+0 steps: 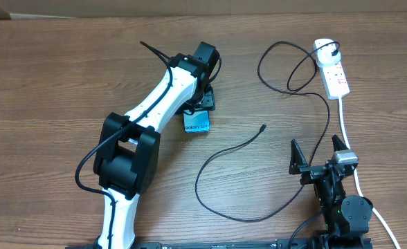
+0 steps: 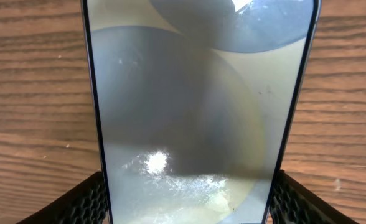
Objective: Plug charger to phone and switch on socket
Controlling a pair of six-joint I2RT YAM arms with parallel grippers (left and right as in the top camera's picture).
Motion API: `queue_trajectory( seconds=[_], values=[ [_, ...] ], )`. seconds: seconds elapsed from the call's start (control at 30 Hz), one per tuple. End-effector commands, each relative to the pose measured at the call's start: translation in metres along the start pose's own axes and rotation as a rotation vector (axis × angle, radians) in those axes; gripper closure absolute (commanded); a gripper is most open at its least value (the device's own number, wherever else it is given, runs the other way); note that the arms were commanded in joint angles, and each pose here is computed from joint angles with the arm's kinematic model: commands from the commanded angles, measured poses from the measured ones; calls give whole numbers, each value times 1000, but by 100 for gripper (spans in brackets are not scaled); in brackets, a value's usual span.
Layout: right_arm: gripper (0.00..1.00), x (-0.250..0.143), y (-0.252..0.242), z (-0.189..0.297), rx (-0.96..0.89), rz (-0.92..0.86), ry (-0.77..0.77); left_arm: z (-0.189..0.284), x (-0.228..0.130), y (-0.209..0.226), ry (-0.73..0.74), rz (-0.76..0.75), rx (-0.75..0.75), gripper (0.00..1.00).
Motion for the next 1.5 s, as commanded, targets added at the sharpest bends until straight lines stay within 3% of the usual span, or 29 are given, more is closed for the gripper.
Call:
queue_trajectory(
  seconds=[0.0, 1.47],
  values=[
    [0, -2, -2, 0, -13, -4, -1, 1, -1, -10, 1, -24, -29, 32],
    [0, -2, -2, 0, -13, -4, -1, 1, -2, -10, 10, -23, -35, 31]
  ],
)
Point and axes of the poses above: each gripper's point midway between its finger pads, its own z axis back along the fingers, its own y axis along the line the jaws close on, x = y × z, the point moved 1 cm from there along z, back along the fingers, and after that the axes turned 8 degrees about z, right-handed, at the moved point
